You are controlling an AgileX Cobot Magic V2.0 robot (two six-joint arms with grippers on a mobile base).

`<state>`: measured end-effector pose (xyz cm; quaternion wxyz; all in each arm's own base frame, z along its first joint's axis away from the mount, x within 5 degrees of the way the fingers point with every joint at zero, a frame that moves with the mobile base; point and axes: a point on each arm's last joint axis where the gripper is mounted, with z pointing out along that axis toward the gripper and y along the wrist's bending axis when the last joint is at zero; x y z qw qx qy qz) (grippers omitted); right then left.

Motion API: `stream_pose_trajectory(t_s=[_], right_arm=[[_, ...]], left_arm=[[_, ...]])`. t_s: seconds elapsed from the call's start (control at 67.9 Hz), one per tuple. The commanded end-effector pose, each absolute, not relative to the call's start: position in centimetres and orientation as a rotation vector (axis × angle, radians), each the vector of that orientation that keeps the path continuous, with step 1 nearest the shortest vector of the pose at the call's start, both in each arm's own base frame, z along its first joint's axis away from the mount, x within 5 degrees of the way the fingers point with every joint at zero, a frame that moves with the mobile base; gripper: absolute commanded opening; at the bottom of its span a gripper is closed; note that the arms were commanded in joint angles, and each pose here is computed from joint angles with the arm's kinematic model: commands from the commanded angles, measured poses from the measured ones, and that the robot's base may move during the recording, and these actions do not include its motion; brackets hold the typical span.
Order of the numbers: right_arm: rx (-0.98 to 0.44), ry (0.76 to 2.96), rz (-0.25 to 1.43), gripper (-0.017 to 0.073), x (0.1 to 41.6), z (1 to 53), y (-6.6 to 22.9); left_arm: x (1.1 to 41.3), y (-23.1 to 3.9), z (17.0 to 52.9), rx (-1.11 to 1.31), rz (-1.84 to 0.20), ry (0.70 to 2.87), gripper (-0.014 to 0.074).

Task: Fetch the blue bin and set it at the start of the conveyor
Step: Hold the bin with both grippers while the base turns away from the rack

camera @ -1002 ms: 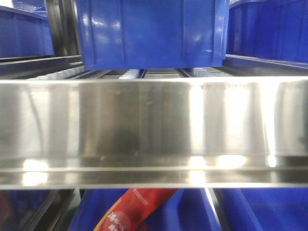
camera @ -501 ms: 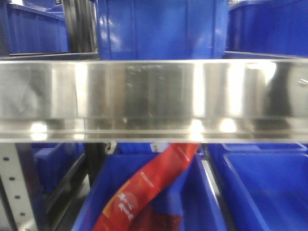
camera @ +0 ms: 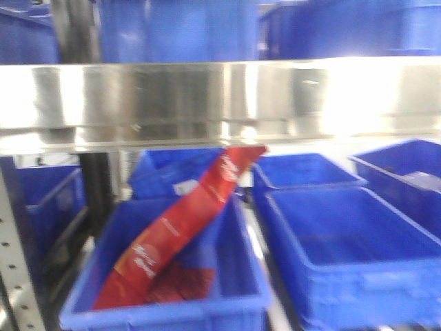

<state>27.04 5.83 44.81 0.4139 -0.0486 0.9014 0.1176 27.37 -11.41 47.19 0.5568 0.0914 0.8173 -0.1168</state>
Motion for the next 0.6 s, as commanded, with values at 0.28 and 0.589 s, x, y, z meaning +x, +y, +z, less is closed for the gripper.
stream_pose_trajectory(t_s=[0.28,0.589], right_arm=[[-0.156,2.221,0.288,-0.0151,26.83,45.50,5.84],[-0.156,2.221,0.288,-0.0151,26.83,45.50,5.84]], left_arm=[[26.93,-11.69,48.50,0.198,-0.352,1.835,-0.0111],[26.93,-11.69,48.50,0.198,-0.352,1.835,-0.0111]])
